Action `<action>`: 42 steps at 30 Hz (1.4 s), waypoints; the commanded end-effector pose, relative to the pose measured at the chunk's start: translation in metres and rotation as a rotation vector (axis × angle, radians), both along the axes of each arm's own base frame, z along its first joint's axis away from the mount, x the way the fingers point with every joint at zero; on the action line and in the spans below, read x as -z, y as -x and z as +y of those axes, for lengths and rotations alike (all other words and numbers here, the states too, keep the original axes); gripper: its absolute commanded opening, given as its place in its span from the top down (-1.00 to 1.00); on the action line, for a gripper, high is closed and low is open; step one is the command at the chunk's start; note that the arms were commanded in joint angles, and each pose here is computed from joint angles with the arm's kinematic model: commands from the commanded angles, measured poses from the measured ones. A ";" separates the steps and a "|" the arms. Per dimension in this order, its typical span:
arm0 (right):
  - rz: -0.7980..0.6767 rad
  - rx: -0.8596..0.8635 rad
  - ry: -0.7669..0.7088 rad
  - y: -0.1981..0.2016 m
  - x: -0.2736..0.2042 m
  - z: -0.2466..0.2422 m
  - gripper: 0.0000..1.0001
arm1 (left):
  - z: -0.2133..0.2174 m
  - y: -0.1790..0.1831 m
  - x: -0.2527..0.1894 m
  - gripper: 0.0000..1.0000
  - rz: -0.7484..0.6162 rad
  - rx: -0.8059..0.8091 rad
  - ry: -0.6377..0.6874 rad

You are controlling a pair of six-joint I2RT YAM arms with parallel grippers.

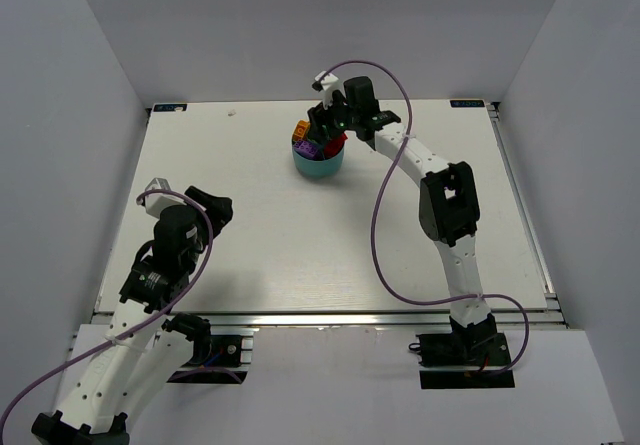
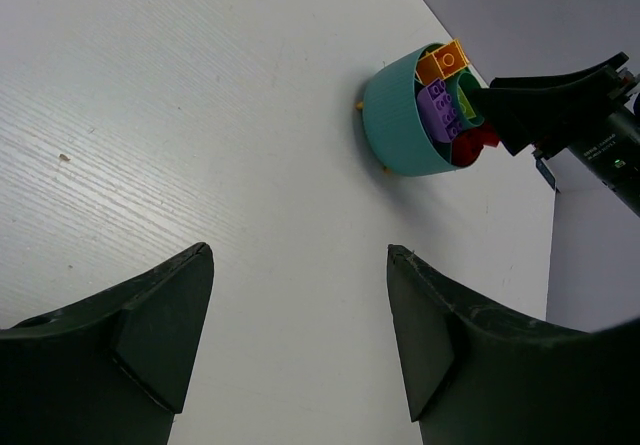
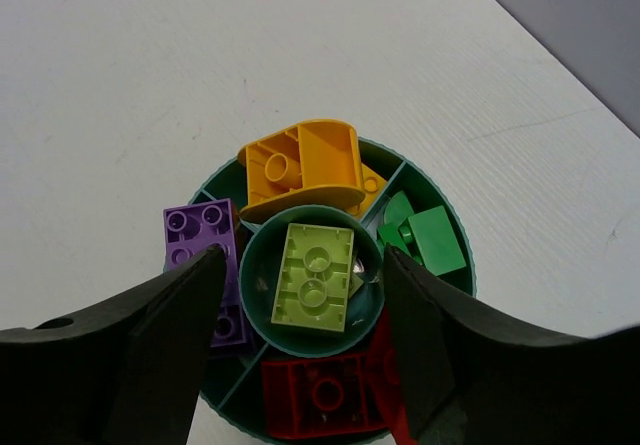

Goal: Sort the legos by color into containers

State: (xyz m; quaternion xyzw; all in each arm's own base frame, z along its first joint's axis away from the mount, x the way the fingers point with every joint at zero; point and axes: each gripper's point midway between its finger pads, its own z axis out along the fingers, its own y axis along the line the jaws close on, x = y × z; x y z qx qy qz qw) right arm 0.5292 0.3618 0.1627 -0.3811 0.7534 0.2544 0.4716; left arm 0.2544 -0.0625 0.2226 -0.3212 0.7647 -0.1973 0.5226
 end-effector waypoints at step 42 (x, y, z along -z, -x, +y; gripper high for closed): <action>0.099 0.564 -0.052 0.160 -0.106 -0.275 -0.79 | -0.092 -0.033 -0.078 -0.96 -0.298 0.475 0.055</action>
